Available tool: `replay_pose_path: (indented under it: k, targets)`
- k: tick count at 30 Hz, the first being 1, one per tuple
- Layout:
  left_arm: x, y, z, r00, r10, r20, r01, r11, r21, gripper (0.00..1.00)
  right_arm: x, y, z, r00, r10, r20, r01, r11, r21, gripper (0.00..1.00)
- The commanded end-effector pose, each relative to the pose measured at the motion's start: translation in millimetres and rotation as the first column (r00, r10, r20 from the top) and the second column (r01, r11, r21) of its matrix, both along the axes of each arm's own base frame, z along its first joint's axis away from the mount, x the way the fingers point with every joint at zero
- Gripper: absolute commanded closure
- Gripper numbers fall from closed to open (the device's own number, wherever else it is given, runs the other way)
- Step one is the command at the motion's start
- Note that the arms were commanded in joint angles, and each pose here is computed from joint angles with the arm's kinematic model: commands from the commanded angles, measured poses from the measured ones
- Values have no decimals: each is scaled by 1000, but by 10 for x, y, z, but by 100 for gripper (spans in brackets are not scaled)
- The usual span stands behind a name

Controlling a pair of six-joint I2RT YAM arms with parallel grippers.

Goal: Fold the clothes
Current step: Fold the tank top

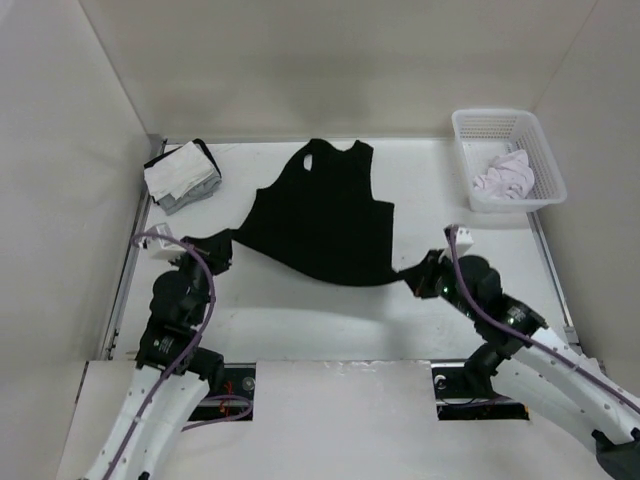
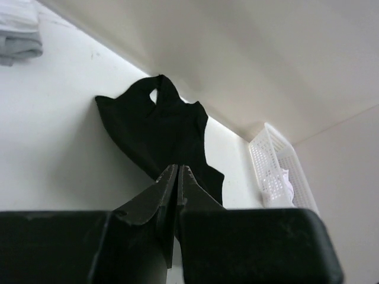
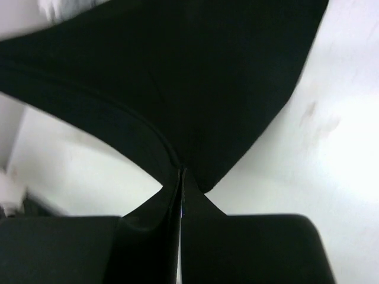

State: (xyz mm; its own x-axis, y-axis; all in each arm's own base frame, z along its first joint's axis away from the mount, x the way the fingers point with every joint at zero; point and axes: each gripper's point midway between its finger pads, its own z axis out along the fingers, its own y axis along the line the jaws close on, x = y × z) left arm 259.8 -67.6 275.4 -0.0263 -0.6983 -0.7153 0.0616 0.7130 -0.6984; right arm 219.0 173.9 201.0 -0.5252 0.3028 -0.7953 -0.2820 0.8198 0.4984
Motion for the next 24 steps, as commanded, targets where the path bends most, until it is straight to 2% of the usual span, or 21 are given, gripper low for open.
replay_pose_path:
  k: [1, 3, 6, 11, 14, 17, 21, 24]
  targets:
    - [-269, 61, -368, 995, 1, -104, -2, 1000, -5, 98, -268, 97, -221, 998, -4, -62, 11, 993, 118, 100]
    - [-444, 126, -571, 986, 15, -165, -20, 999, -26, 99, -476, 128, -453, 992, 24, -127, -9, 993, 117, 100]
    - [-664, 269, -705, 978, 55, -199, -63, 997, -35, 99, -788, 215, -560, 979, 81, -184, -54, 988, 147, 100]
    - [-622, 302, -580, 980, 81, -179, -92, 994, -53, 99, -887, 378, -309, 983, 118, -143, -102, 988, 116, 99]
    - [-388, 311, -461, 981, 123, -151, -134, 989, -68, 99, -536, 489, -30, 995, 84, -58, -82, 996, 45, 99]
    - [-16, 297, -264, 980, 165, -114, -175, 982, -78, 98, 69, 550, 230, 999, 45, 22, -45, 999, 8, 99]
    - [658, 213, -22, 978, 193, -83, -200, 977, -78, 98, 958, 435, 534, 996, -44, 79, 40, 998, 50, 99]
    - [1283, 163, -7, 971, 222, -94, -229, 971, -67, 98, 1649, 342, 648, 993, -83, 79, 77, 994, 78, 99]
